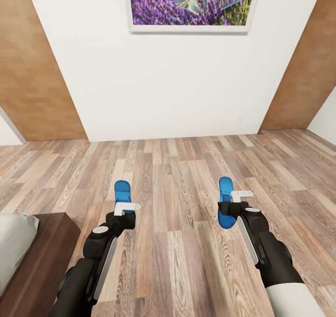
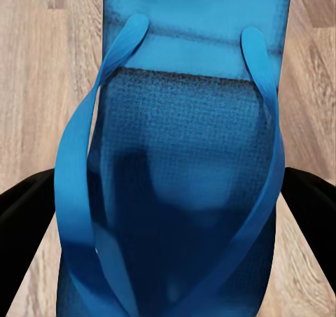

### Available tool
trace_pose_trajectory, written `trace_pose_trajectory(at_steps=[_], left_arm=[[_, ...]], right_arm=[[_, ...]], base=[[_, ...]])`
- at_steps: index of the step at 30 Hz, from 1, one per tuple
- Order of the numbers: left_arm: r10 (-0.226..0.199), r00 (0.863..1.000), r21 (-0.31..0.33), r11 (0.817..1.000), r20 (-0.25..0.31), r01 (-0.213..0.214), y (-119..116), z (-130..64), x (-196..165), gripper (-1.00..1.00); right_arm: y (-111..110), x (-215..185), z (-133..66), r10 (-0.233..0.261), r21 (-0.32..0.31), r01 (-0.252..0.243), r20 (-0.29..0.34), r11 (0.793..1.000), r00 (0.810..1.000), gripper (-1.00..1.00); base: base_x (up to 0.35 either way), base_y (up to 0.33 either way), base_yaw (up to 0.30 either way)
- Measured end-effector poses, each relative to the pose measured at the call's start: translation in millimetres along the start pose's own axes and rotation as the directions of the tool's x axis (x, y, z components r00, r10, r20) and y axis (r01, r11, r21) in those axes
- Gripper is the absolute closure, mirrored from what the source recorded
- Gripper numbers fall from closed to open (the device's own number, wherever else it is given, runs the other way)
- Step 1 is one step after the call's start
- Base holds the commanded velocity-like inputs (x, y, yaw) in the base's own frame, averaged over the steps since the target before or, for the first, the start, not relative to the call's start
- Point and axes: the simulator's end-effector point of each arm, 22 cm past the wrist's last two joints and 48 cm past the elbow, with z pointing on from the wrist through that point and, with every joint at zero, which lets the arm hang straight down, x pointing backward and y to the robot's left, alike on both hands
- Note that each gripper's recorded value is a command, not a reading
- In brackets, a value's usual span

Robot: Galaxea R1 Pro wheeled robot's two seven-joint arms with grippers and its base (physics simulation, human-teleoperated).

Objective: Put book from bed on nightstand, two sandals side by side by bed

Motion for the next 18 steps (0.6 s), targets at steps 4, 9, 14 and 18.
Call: trace_pose_trajectory(at_steps=[4,9,14,18], left_arm=[[0.000,1.000,0.001,1.000,0.000,0.000,0,-4.3,-8,1.00],[0.000,1.000,0.001,1.000,-0.001,0.000,0,-9.7,-17,1.00],[0.000,1.000,0.001,1.000,-0.001,0.000,0,-15.2,-27,1.00],[0.000,1.000,0.002,1.000,-0.001,0.000,0,-19.5,-34,1.00]], right_arm=[[-1,-8,-4.8,0.000,0.000,0.000,0.001,1.000,1.000,1.00],[-1,-17,-10.6,0.000,0.000,0.000,0.001,1.000,1.000,1.00],[-2,-26,-16.3,0.000,0.000,0.000,0.001,1.000,1.000,1.00],[-2,-34,-21.0,0.000,0.000,0.000,0.000,1.000,1.000,1.00]], base=[[0.000,0.000,0.000],[0.000,0.000,0.000],[0.000,0.000,0.000],[0.000,0.000,0.000]])
